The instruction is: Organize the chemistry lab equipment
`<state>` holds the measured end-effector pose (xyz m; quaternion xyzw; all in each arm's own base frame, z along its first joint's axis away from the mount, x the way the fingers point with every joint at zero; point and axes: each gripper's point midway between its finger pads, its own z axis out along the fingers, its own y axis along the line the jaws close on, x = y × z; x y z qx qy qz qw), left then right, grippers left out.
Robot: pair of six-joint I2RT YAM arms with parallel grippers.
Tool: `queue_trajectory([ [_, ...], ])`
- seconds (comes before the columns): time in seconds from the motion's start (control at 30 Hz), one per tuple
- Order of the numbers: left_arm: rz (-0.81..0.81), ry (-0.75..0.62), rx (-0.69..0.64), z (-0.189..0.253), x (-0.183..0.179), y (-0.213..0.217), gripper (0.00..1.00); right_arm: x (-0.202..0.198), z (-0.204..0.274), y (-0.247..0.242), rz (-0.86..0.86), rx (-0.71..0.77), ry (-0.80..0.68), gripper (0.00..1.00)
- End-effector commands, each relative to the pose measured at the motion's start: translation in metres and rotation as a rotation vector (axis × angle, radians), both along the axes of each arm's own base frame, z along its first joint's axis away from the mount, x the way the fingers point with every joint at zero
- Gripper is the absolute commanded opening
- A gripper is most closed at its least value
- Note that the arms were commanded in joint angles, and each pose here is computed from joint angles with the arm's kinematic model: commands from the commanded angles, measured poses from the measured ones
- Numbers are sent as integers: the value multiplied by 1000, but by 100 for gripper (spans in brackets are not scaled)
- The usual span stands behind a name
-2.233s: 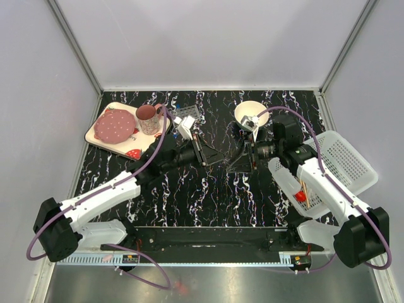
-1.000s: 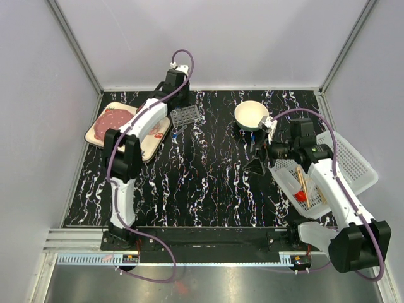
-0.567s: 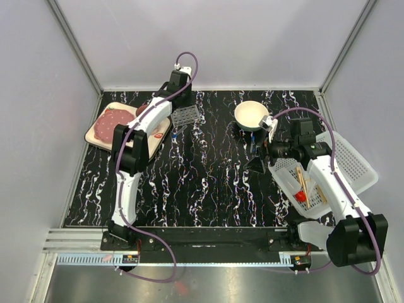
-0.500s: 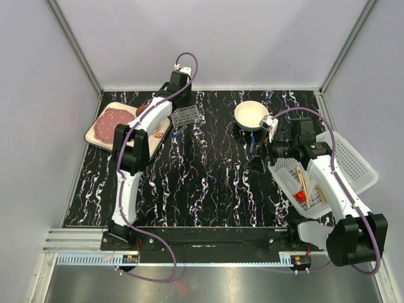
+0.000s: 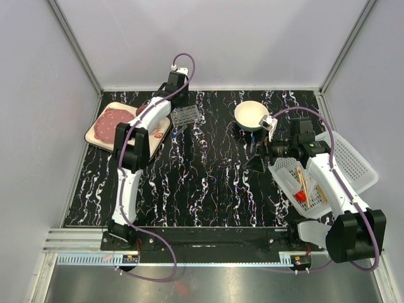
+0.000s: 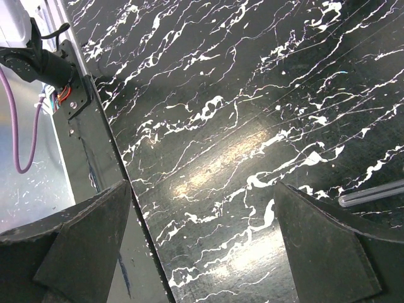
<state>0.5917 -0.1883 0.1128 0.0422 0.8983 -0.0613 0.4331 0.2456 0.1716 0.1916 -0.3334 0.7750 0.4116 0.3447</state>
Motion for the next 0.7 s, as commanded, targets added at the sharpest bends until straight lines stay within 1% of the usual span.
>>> queue_trajectory([
  [0.0,3,-61,-25,17,16,-3,9,5,12,3,12,35,-29,100],
  [0.17,4,-64,-47,16,18,-6,9,6,11,3,12,39,-23,100],
  [0.43,3,-34,-28,2,14,-4,11,7,11,4,14,44,-15,100],
  [0.47,5,-32,-30,2,13,-4,16,7,11,4,16,44,-15,100],
  [0.53,3,-31,-33,2,13,-4,19,8,10,4,14,44,-12,100],
  [0.67,5,-43,-46,12,12,-5,32,8,9,4,14,44,-14,100],
])
